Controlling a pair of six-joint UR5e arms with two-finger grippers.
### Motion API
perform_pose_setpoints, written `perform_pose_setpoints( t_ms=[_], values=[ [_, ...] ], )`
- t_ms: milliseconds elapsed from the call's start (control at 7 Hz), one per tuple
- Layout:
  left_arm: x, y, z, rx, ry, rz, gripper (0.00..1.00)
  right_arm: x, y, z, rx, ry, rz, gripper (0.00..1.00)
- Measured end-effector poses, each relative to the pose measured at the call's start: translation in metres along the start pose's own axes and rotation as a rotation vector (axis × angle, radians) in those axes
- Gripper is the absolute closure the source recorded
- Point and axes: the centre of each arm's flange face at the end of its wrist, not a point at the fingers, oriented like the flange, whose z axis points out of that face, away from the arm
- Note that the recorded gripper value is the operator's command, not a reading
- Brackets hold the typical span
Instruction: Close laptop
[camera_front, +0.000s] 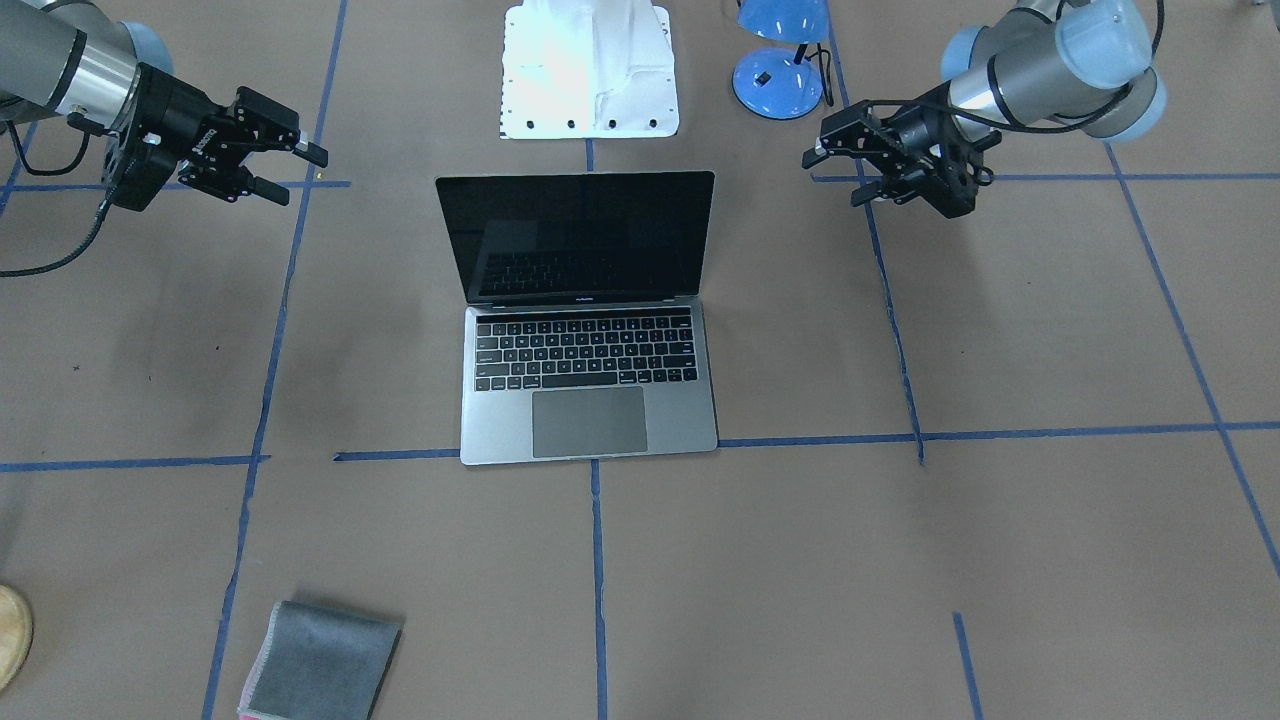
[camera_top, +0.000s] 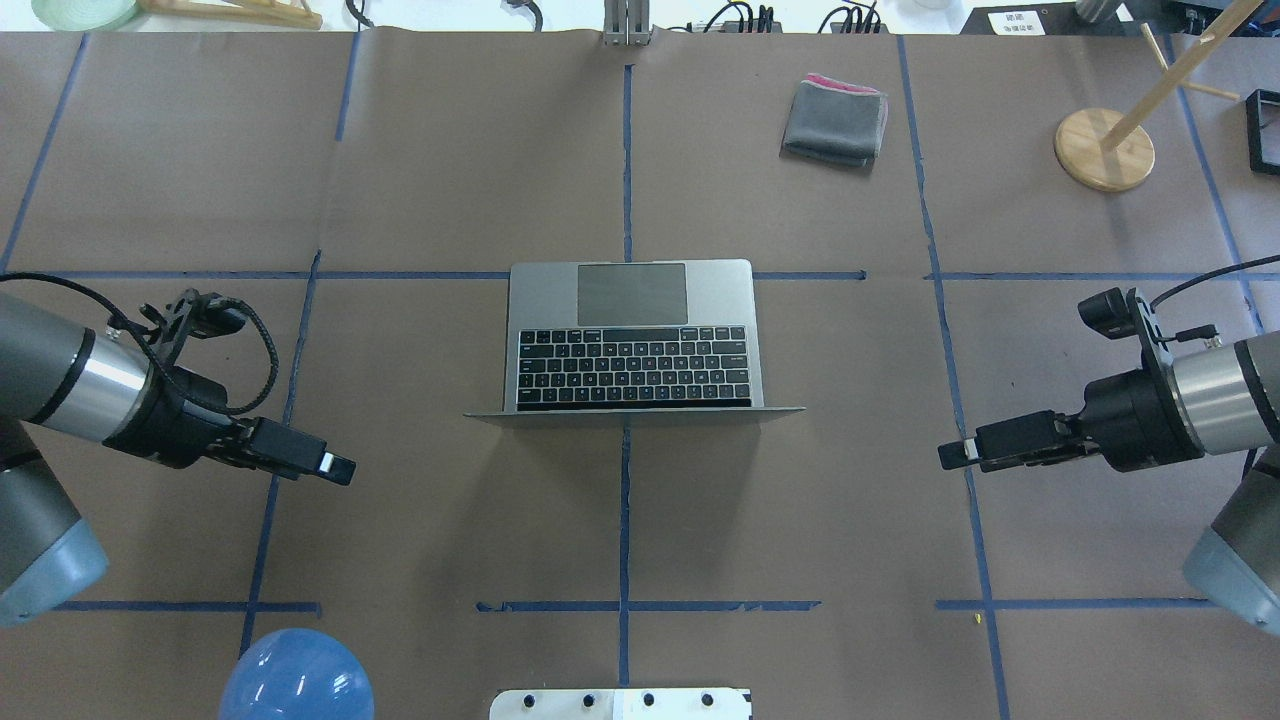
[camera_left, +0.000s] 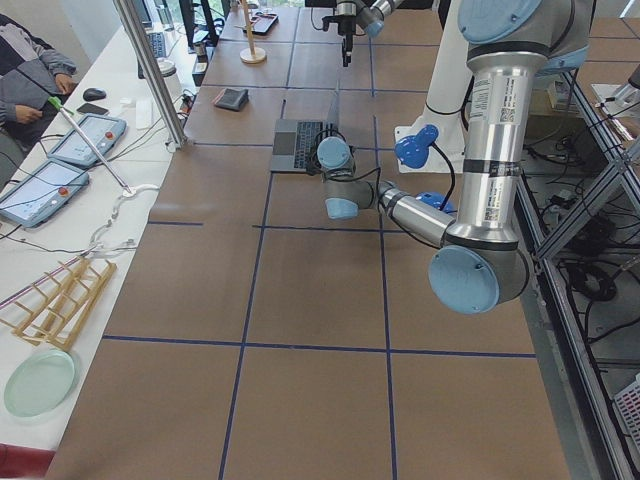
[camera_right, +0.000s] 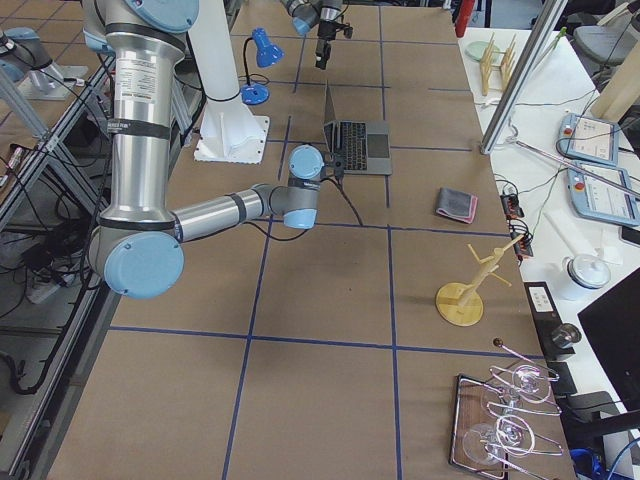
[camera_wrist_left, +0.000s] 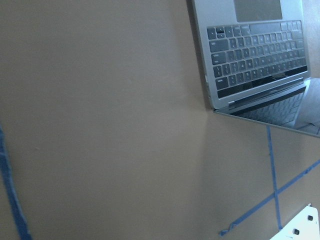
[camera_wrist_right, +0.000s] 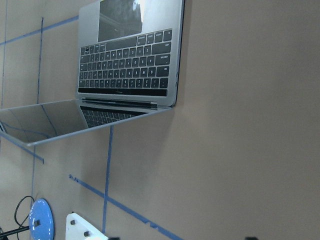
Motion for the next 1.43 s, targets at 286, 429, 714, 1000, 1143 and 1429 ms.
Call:
perform_pose_setpoints(
  t_ms=[286, 429, 714, 1000, 1143, 1429],
  values=[
    [0.041, 0.012, 0.033, -0.005, 0.054, -0.033, 0.01, -0.011, 0.031, 0.014, -0.011, -0.011, 0.011, 0.21],
    [0.054, 0.015, 0.043, -0.014, 0.072, -0.046, 0.01, -0.019, 0.044, 0.031, 0.012, -0.015, 0.004, 0.26],
    [0.069, 0.021, 0.059, -0.017, 0.088, -0.047, 0.26, -0.043, 0.067, 0.059, 0.063, -0.043, -0.018, 0.49],
    [0.079, 0.029, 0.077, 0.018, 0.09, -0.042, 0.93, -0.064, 0.076, 0.074, 0.109, -0.077, -0.034, 0.85],
    [0.084, 0.03, 0.079, 0.034, 0.097, -0.037, 1.0, -0.073, 0.074, 0.078, 0.134, -0.094, -0.04, 0.96],
    [0.093, 0.023, 0.076, 0.116, 0.103, -0.029, 1.0, -0.085, 0.064, 0.084, 0.21, -0.109, -0.043, 0.98]
  ],
)
